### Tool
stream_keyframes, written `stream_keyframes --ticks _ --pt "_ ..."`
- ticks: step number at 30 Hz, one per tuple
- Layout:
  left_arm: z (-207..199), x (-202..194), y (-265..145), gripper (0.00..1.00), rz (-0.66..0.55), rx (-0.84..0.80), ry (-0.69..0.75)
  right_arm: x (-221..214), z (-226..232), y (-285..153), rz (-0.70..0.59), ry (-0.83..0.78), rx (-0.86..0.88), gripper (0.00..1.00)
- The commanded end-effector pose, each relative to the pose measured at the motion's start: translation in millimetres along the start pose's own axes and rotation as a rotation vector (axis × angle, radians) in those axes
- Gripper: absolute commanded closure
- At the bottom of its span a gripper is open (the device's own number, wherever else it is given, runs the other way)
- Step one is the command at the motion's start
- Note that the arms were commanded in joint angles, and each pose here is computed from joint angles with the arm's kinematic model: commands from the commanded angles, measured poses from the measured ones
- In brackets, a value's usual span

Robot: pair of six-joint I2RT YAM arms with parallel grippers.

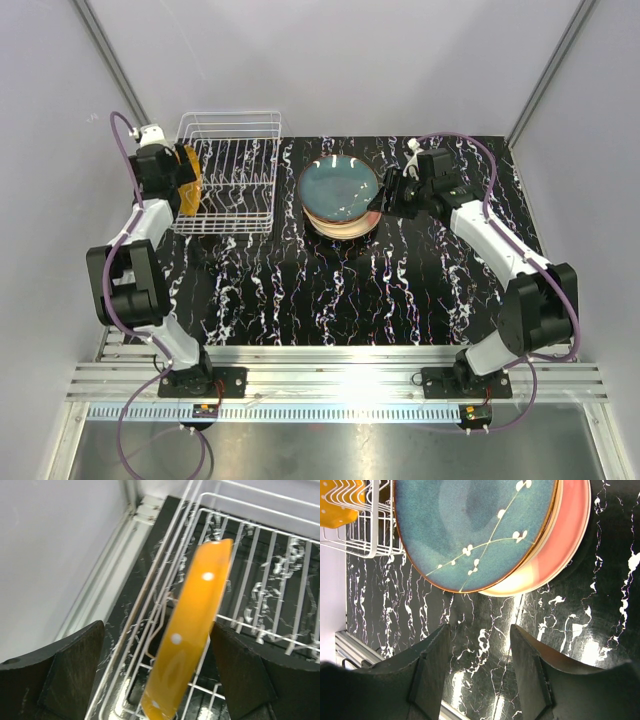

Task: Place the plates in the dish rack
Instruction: Insert the plate into the dish rack

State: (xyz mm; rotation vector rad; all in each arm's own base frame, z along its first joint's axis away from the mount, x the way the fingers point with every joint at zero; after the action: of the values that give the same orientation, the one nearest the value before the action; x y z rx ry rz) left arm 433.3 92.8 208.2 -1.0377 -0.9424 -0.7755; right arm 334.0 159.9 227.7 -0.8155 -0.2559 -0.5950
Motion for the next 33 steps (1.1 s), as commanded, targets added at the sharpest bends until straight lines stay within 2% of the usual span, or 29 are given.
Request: stream_keyframes --ticks 1,6,13,17,20,23,27,29,31,33 --pt "15 16 4 0.12 -0.009 0.119 -0.01 8 3 2 -0.02 -0.026 0.032 0.41" --pt "25 12 6 0.12 0.047 0.206 -0.025 8 2 3 -0.014 -0.025 0.031 0.41" --pt "32 6 11 0.12 0.094 0.243 -0.046 8 1 5 -0.008 -0.019 0.035 0.41" --pt "28 10 12 0.13 0.077 0.203 -0.072 7 0 5 -0.007 -0.02 0.034 0.42" --pt "19 16 11 0.18 0.023 0.113 -0.077 6 -1 6 -0.002 -0.018 0.034 0.41" --pt "14 17 8 0.35 -0.002 0.068 -0.074 6 -1 5 -0.003 -0.02 0.035 0.42" --pt "9 19 4 0.44 -0.038 0.013 -0.064 6 0 5 -0.003 -0.022 0.037 0.41" --pt "8 20 1 0.41 -0.053 0.012 -0.065 6 -1 6 0.0 -0.019 0.038 0.42" --pt "7 20 -1 0.25 -0.049 0.02 -0.06 5 0 5 0.004 -0.02 0.042 0.41" --pt "9 17 -2 0.21 -0.03 0.035 -0.065 5 1 4 0.003 -0.019 0.045 0.41"
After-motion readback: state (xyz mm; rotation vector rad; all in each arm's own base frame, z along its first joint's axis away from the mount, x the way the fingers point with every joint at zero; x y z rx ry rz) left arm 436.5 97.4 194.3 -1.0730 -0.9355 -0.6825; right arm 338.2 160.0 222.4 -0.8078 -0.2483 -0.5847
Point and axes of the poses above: each gripper's point midway between its finger pads, its own y axis out along the fingers, its own z axis along the line the jaws close on, x = y × z, the point moved 7 cm from there along -y, back along the fingers, and after that the axes turned 14 degrees about y, right-handed, at the moved point
